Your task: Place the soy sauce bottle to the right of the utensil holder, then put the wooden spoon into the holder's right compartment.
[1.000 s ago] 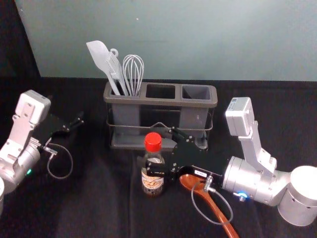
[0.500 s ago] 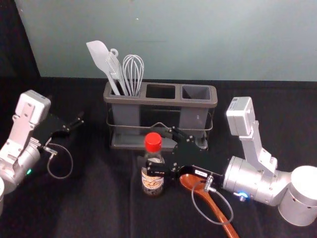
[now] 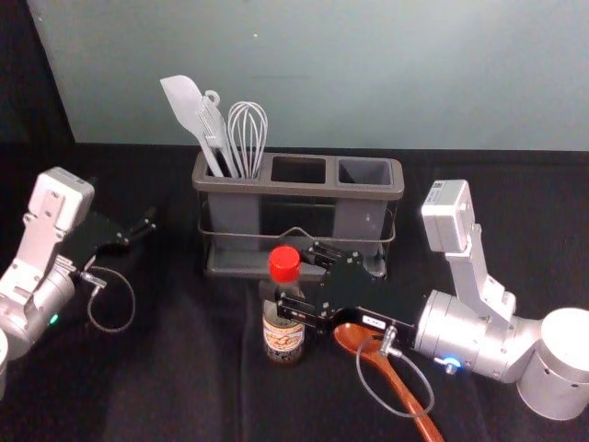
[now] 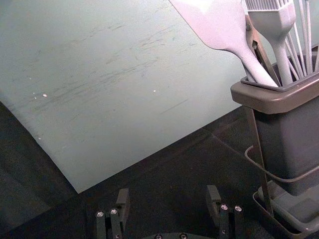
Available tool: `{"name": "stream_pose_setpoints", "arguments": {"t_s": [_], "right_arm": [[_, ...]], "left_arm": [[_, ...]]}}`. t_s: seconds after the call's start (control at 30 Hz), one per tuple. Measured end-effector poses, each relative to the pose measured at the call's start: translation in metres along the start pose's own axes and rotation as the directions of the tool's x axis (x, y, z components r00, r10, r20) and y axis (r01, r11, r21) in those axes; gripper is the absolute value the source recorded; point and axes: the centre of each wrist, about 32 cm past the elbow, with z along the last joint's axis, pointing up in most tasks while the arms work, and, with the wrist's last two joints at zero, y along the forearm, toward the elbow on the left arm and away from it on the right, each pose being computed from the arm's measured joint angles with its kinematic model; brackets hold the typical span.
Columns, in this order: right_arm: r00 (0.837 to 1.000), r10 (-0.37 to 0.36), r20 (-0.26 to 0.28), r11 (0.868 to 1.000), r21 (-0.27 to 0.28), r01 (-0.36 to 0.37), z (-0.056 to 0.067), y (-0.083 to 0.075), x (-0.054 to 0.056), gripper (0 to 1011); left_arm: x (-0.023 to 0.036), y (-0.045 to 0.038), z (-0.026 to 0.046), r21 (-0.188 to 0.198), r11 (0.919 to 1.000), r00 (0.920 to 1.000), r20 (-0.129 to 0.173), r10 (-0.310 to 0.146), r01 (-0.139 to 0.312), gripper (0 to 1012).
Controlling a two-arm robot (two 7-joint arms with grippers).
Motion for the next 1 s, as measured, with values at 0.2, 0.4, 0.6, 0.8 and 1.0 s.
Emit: {"name": "stream_pose_setpoints", "arguments": {"t_s": [0.2,0.4,0.6,0.8,1.0], "right_arm": [[1.0,0.0,0.0,1.0,0.0,0.0,0.0,0.0,0.0,511],[1.0,0.0,0.0,1.0,0.0,0.0,0.0,0.0,0.0,383],[1.0,0.0,0.0,1.0,0.0,0.0,0.0,0.0,0.0,383],[1.0,0.0,0.0,1.0,0.0,0.0,0.0,0.0,0.0,383],[1.0,-0.005,0.006,1.0,0.012,0.005,0.002,-0.0034,0.0007,382]], "left_arm": [[0.0,0.0,0.0,0.0,1.0,1.0,0.0,0.0,0.0,1005],[0.0,0.0,0.0,0.0,1.0,1.0,0.0,0.0,0.0,1005],[0.0,0.0,0.0,0.0,1.0,1.0,0.0,0.0,0.0,1005],[0.0,0.0,0.0,0.0,1.0,1.0,0.0,0.0,0.0,1005],[0.0,0.0,0.0,0.0,1.0,1.0,0.0,0.0,0.0,1005]]}}
